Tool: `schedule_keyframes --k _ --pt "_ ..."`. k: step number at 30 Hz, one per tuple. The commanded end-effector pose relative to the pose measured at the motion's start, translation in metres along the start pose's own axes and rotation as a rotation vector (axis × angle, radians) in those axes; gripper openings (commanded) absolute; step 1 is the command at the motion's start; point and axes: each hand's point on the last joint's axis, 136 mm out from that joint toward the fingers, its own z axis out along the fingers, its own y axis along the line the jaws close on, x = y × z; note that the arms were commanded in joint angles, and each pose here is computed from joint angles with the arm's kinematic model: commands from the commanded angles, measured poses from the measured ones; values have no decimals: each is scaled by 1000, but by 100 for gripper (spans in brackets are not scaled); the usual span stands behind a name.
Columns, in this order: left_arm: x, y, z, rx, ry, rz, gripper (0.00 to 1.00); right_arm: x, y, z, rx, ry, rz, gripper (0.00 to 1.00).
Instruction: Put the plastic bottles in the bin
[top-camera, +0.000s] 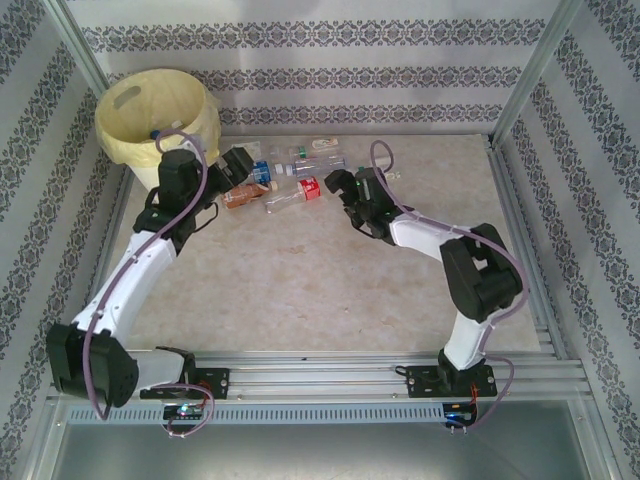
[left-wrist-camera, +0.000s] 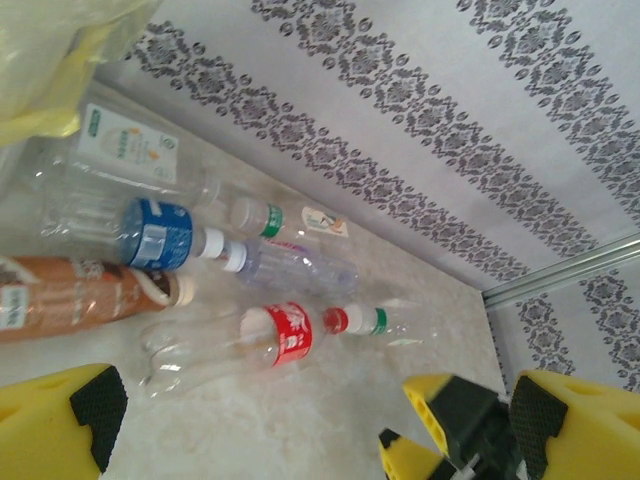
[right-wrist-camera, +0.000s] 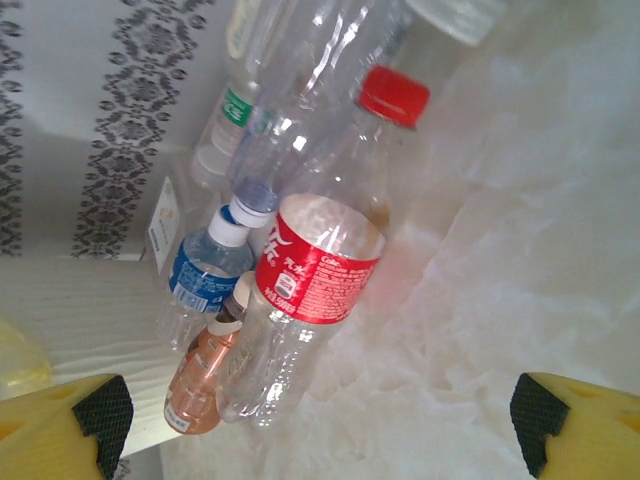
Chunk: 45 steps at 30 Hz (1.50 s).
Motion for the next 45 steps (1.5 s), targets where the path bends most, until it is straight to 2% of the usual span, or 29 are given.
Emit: schedule_keyframes --k 1,6,11,21,29,38,40,42,45 --pt "12 21 -15 -95 7 21 100 4 4 16 3 11 143 98" --pt "17 37 -27 -158 -8 40 100 5 2 40 25 13 203 95" --pt "21 43 -31 -185 7 60 100 -5 -13 69 55 -35 258 87" --pt "29 51 -32 -213 37 108 100 -22 -5 107 25 -59 273 80" --pt "59 48 1 -146 206 160 100 -17 -4 134 21 -5 283 80" --pt "73 50 21 -143 290 173 100 -12 -11 155 41 24 253 81" --pt "76 53 24 -152 305 176 100 -11 -8 159 31 29 242 76" --pt "79 53 27 -153 313 177 100 -14 -3 161 10 30 217 63" --pt "82 52 30 -145 337 195 100 -16 7 157 -14 34 174 51"
